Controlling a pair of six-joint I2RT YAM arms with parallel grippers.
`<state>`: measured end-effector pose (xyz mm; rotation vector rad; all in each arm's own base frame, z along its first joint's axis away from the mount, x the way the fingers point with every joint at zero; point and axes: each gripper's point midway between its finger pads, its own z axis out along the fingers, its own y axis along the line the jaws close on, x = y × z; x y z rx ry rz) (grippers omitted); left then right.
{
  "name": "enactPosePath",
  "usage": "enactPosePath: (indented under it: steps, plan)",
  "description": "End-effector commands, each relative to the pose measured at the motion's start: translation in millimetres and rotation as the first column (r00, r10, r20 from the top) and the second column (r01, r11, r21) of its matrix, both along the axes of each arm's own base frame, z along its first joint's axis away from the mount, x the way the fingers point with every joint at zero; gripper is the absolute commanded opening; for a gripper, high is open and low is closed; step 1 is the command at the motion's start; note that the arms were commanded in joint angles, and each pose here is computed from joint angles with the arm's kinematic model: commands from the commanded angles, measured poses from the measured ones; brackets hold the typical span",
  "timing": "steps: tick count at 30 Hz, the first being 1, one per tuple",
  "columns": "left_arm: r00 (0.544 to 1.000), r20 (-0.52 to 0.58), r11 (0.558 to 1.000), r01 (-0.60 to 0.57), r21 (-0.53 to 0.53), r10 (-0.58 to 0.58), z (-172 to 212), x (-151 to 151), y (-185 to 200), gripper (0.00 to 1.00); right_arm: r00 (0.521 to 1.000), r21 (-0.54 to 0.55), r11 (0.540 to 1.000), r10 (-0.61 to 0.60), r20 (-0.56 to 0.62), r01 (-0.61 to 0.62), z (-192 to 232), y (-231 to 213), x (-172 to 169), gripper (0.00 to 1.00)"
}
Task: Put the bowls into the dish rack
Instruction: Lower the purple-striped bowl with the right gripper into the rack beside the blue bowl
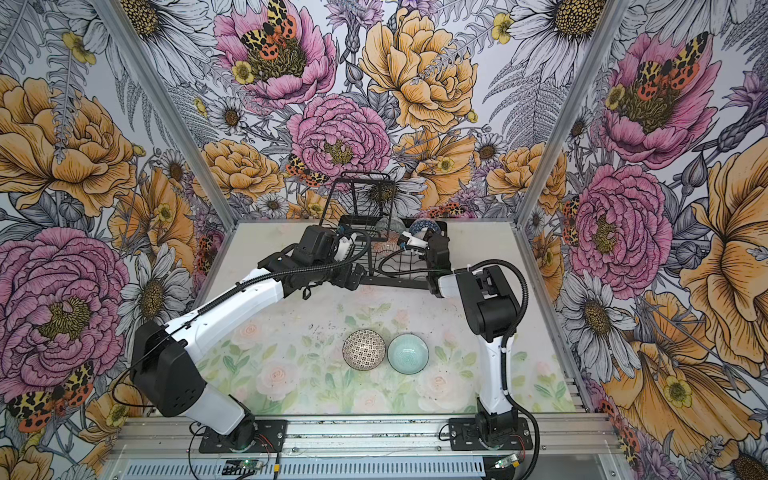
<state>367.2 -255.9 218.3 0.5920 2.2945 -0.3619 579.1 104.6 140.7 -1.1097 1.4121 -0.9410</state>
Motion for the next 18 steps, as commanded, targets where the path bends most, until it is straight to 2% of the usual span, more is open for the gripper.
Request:
enactPosePath:
  steps: [1,18]
  plan:
    - [1.0,0.011,1.0,0.016,-0.006,-0.016,4,4,-1,0.99,0.995,0.014,1.0,0.008,0.102,-0.009,29,0,7,0.0]
    - [1.0,0.014,1.0,0.011,-0.002,-0.011,4,3,1,0.99,1.0,-0.022,1.0,0.013,0.026,-0.012,2,-1,2,0.0]
